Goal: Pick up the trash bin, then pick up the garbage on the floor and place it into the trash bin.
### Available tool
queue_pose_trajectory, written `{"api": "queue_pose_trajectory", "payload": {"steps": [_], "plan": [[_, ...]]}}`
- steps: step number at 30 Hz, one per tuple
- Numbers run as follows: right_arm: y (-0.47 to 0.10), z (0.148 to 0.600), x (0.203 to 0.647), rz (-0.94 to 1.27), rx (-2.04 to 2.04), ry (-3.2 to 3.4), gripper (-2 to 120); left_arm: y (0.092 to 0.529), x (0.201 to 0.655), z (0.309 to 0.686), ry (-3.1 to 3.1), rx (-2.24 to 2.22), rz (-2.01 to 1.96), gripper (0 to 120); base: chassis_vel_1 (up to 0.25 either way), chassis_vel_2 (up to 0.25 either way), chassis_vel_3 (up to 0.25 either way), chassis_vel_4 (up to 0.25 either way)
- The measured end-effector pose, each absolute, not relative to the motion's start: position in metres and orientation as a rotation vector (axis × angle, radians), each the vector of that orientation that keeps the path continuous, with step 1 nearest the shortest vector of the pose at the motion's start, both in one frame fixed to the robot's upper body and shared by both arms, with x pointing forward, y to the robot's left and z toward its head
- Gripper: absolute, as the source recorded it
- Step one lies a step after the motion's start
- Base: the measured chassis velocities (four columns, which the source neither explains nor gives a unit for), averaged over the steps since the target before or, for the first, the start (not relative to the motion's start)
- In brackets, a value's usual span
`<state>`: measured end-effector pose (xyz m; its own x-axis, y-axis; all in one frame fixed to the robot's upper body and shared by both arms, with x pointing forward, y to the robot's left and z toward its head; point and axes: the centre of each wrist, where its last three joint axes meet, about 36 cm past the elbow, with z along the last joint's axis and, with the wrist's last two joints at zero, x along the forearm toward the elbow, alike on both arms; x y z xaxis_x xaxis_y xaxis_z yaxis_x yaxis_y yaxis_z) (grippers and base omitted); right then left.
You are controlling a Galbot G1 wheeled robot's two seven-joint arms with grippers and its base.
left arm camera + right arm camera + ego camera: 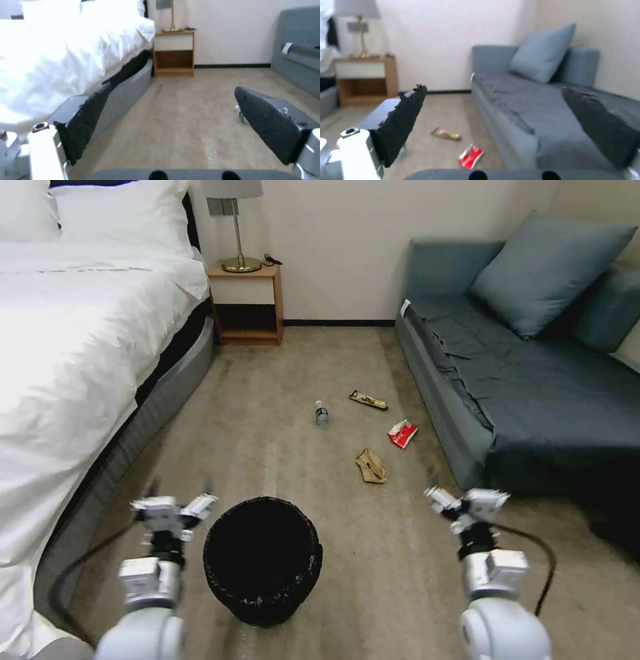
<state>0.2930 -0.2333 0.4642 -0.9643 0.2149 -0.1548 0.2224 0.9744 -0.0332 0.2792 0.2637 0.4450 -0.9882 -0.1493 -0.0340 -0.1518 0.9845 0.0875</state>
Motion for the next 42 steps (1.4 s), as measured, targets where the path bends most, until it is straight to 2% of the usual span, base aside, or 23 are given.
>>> {"api": "queue_pose_trajectory", "payload": {"steps": [13,27,42], "plan": [[-0.242,0.471,0.292,-0.082,0.352,2.964,100,0.283,0.283,0.474,3.488,-0.348,-0.115,100,0.0,0.0,0.0,0.0],[-0.239,0.473,0.296,-0.063,0.352,2.958,100,0.267,0.329,0.42,3.793,-0.205,-0.221,100,0.0,0.0,0.0,0.0],[-0.238,0.474,0.295,-0.049,0.368,2.943,100,0.261,0.332,0.402,3.893,-0.213,-0.362,98,0.0,0.0,0.0,0.0]]}}
